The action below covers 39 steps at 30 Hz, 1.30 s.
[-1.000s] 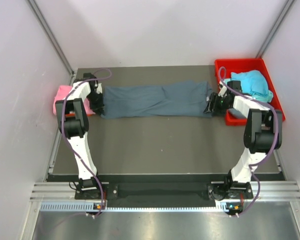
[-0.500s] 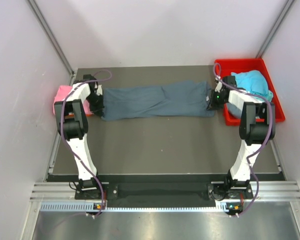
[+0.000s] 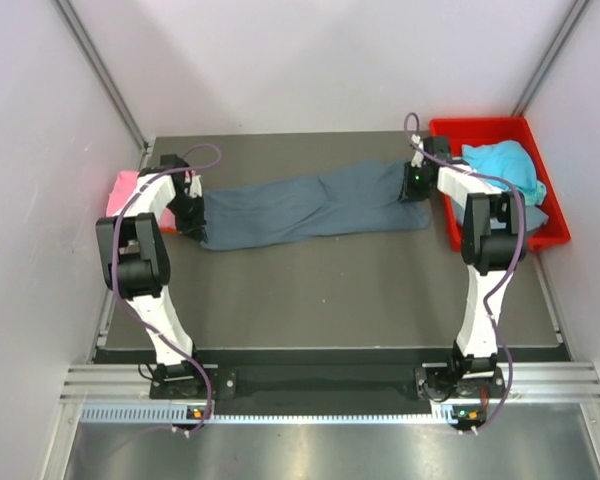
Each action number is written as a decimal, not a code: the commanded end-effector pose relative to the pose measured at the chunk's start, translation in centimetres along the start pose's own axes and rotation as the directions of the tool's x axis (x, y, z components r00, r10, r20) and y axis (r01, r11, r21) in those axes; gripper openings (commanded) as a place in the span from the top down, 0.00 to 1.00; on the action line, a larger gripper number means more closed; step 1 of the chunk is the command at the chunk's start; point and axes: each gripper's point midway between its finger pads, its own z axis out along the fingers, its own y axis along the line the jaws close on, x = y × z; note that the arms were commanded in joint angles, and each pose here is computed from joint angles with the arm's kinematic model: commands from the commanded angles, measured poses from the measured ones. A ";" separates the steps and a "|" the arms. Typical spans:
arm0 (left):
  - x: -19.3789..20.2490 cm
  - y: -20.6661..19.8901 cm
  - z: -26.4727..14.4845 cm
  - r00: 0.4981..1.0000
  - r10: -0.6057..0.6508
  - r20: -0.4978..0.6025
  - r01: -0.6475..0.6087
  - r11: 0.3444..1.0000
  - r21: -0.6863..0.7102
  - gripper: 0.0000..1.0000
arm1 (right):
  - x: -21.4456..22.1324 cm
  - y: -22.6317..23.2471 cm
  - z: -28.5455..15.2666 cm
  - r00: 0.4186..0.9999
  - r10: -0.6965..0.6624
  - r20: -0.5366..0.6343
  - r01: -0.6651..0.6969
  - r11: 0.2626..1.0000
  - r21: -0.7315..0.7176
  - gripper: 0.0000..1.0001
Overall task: Fold and stack the t-shirts
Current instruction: Fold the tshirt
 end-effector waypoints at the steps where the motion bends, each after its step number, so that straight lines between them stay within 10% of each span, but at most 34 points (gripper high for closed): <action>1: 0.8 -0.5 -2.0 1.000 0.007 0.031 -0.007 1.000 0.016 1.00 | -3.9 0.4 -0.7 0.994 -0.042 0.104 0.037 0.998 0.049 0.78; 2: 1.0 -0.6 -2.1 1.000 0.008 0.030 -0.009 1.000 0.019 1.00 | -4.3 0.4 -0.9 0.992 -0.047 0.117 0.040 0.997 0.059 0.59; 5: 1.5 -0.7 -2.3 0.999 0.005 0.033 -0.006 1.000 0.026 1.00 | -7.0 0.1 -2.4 0.979 -0.093 0.182 0.075 0.992 0.104 0.49; 21: 2.5 -1.0 -3.4 0.999 0.007 0.049 -0.009 0.999 0.035 1.00 | -4.8 -1.0 0.2 0.987 -0.114 0.109 0.101 0.988 0.121 0.48; 28: 3.3 -1.2 -4.1 0.998 0.013 0.058 -0.015 0.999 0.040 1.00 | -4.8 -1.1 1.8 0.988 -0.123 0.092 0.111 0.987 0.118 0.55; 35: 3.9 -1.9 -5.0 0.997 0.025 0.067 -0.031 0.997 0.075 1.00 | -6.4 -0.6 2.1 0.989 -0.097 0.111 0.088 0.993 0.083 0.99; 39: 4.3 -2.8 -5.6 0.996 0.045 0.073 -0.053 0.993 0.110 1.00 | -7.9 0.1 2.9 0.986 -0.090 0.138 0.083 0.995 0.054 1.00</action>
